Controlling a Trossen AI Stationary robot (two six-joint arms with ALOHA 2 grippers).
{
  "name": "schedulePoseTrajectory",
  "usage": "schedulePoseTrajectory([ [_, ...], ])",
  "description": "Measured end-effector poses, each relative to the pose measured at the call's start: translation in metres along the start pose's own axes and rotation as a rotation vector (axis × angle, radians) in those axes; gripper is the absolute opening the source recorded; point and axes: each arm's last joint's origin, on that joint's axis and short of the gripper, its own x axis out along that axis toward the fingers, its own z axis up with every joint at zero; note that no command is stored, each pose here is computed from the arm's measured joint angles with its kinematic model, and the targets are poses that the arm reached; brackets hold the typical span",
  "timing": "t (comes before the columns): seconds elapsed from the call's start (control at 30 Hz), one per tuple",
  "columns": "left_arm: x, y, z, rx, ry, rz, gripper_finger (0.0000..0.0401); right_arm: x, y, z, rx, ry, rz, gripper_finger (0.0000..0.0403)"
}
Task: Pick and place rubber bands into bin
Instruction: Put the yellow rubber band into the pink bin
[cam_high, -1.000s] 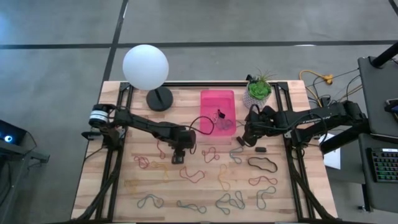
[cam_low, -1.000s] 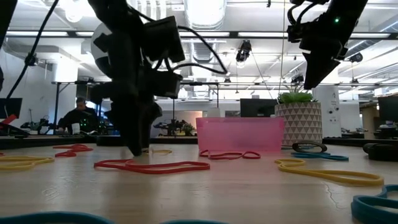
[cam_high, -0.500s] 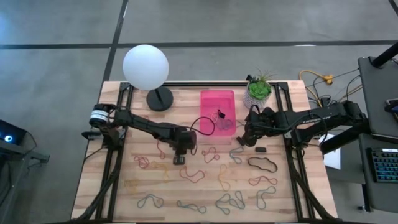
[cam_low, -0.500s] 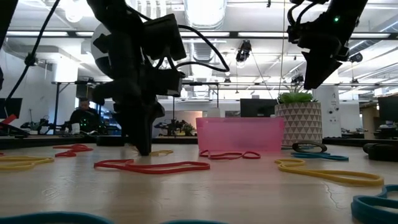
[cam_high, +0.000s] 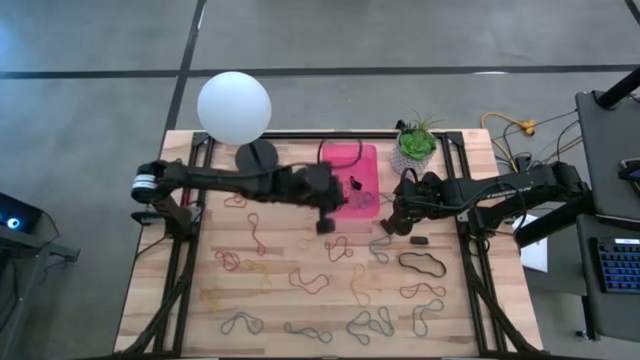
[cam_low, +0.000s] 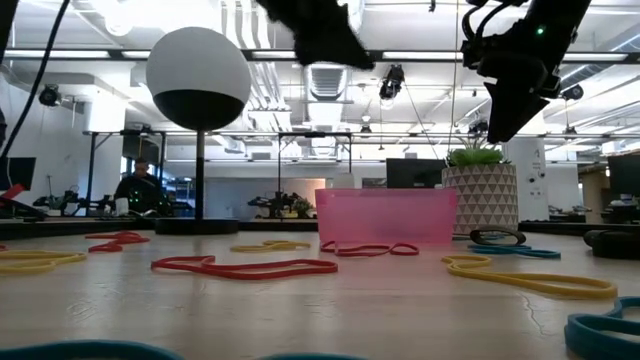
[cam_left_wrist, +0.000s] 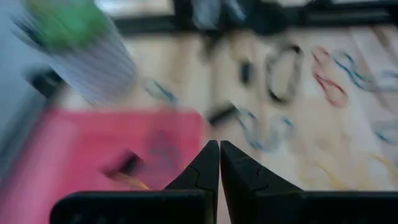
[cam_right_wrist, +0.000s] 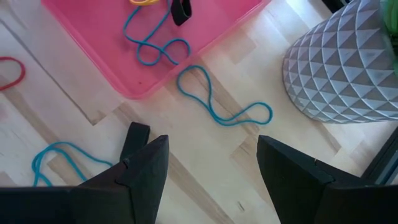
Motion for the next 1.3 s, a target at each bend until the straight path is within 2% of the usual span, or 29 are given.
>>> schedulePoseTrajectory([
  [0.07,-0.004,0.012,0.009,0.004,0.007,0.029,0.0000,0.000,0.000,0.000,-0.001,0.001,-0.001,0.0231],
  [0.13,-0.005,0.021,0.005,-0.004,0.090,0.016,0.0000,0.000,0.000,-0.001,-0.004,0.006,-0.003,0.0231],
  [0.23,0.002,0.020,-0.026,-0.042,0.336,-0.053,0.0000,0.000,-0.001,-0.001,-0.006,0.013,-0.003,0.0231],
  [0.33,0.010,0.006,-0.055,-0.050,0.478,-0.099,0.0002,0.000,-0.001,-0.001,-0.008,0.014,-0.003,0.0231],
  [0.43,0.019,-0.006,-0.075,-0.170,0.501,-0.130,0.0022,0.000,-0.001,-0.001,-0.007,0.009,-0.007,0.0231],
  [0.57,0.033,-0.023,-0.100,-0.342,0.519,-0.153,0.0069,0.002,-0.001,-0.003,-0.011,0.014,-0.013,0.0231],
  [0.67,0.038,-0.036,-0.108,-0.368,0.503,-0.169,0.0111,0.004,-0.001,-0.004,-0.019,0.018,-0.018,0.0231],
  [0.77,0.039,-0.042,-0.123,-0.352,0.564,-0.165,0.0148,0.007,-0.002,-0.007,-0.027,0.026,-0.025,0.0231],
  [0.87,0.046,-0.048,-0.130,-0.356,0.564,-0.150,0.0171,0.012,-0.003,-0.012,-0.038,0.041,-0.039,0.0231],
  [0.97,0.055,-0.052,-0.133,-0.350,0.559,-0.133,0.0177,0.016,-0.004,-0.016,-0.048,0.056,-0.053,0.0231],
  [1.17,0.071,-0.055,-0.151,-0.356,0.593,-0.004,0.0177,0.019,-0.005,-0.019,-0.051,0.065,-0.061,0.0231],
  [1.3,0.080,-0.056,-0.157,-0.352,0.596,0.041,0.0152,0.019,-0.005,-0.019,-0.049,0.064,-0.061,0.0231],
])
